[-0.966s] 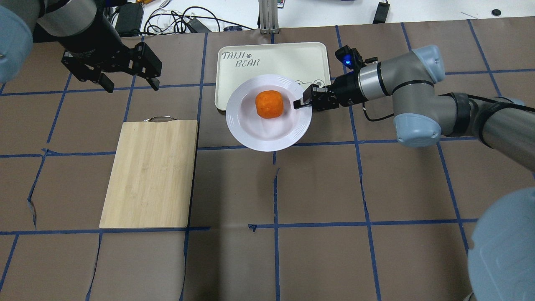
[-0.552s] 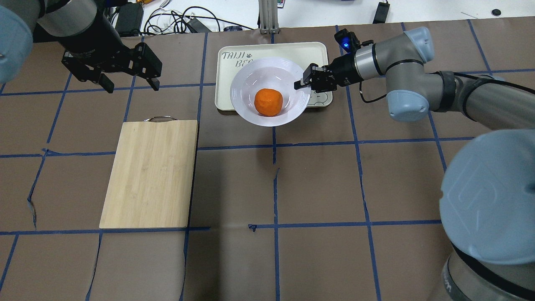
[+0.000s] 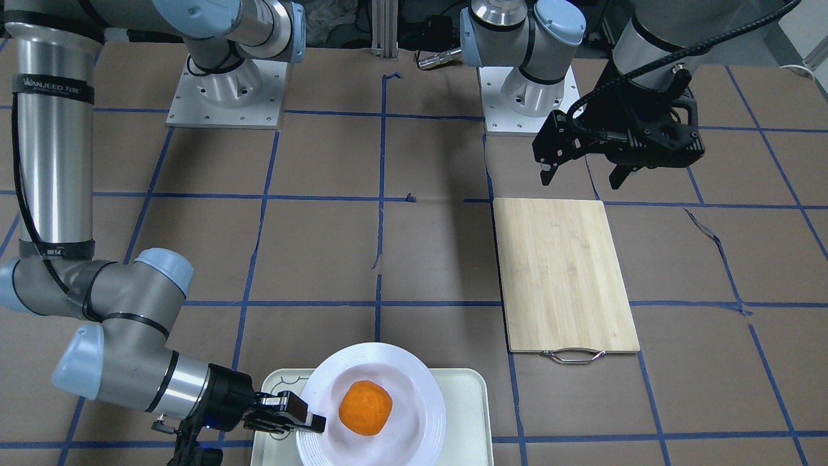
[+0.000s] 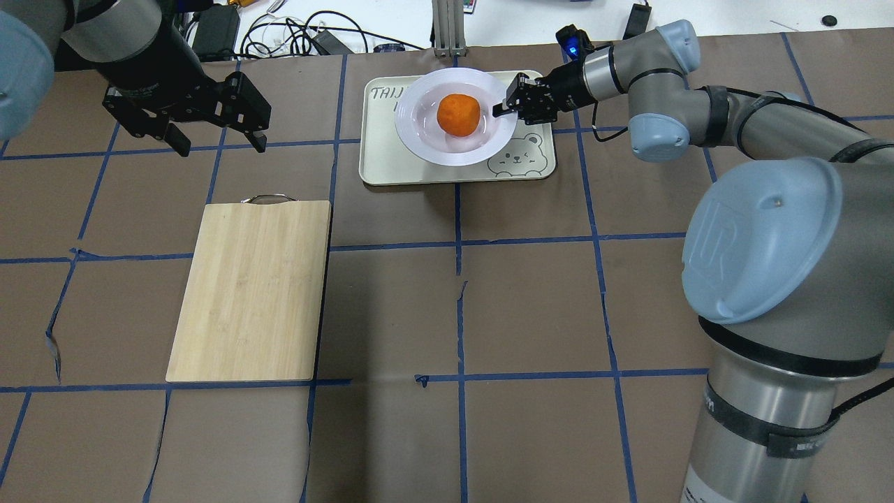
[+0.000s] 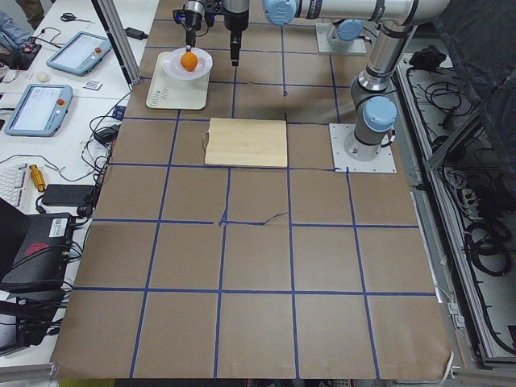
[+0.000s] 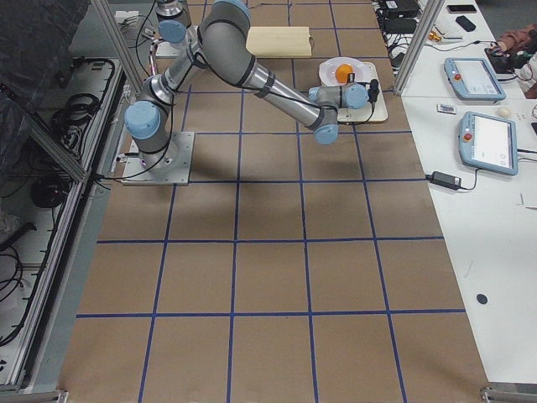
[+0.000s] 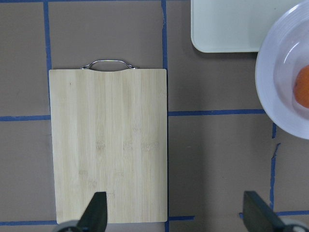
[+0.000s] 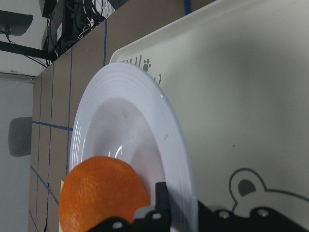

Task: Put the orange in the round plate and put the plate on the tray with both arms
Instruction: 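Slide the plate with the orange onto the bear tray with the right gripper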

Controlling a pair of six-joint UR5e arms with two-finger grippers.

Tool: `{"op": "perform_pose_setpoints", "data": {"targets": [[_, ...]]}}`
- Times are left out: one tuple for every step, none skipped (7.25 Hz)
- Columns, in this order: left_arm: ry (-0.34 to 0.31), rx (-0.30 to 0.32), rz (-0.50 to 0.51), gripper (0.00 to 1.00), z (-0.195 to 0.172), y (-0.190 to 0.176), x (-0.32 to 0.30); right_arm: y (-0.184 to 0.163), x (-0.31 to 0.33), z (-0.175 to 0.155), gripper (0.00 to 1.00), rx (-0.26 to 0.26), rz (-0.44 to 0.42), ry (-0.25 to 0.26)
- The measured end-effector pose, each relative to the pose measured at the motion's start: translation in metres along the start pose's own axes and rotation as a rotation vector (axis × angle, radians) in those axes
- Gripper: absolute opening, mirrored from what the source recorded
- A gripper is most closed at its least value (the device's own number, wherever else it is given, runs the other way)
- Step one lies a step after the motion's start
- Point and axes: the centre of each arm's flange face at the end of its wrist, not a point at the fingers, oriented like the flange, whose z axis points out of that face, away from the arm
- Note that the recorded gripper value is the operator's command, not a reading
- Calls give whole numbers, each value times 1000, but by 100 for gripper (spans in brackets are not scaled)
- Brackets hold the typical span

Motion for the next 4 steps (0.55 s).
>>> {"op": "perform_pose_setpoints", "data": {"targets": [[0,0,0,100,0,0,0,-5,8,6,0,-3,10,0],[0,0,0,100,0,0,0,-7,13,10,0,-7,16,0],[0,0,0,100,0,0,0,-7,18,13,0,-11,22,0],[0,0,0,100,0,0,0,-6,23,17,0,-16,29,0]]}}
